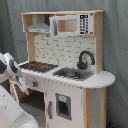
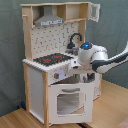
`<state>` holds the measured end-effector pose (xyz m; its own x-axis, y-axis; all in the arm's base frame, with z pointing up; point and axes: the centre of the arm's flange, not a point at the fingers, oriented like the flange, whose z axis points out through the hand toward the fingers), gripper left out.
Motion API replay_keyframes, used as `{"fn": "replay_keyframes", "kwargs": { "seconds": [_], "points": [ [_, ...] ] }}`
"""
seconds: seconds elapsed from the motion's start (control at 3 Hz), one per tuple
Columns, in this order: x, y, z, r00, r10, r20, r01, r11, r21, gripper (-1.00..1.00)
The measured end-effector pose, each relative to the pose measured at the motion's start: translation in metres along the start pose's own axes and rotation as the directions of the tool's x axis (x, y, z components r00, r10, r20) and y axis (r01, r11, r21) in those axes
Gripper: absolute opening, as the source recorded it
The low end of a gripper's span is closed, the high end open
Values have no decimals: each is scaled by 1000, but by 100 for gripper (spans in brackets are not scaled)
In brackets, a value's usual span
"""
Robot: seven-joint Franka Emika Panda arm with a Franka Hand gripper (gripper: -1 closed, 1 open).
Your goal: Play with the kitchen
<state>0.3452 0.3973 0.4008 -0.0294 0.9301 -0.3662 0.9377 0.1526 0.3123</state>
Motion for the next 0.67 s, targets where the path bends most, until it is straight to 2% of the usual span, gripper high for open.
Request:
{"fn": "replay_keyframes", "kwargs": {
  "seconds": [0.67],
  "points": [
    [11,2,31,995,-93,-44,94,995,14,100]
  ]
}}
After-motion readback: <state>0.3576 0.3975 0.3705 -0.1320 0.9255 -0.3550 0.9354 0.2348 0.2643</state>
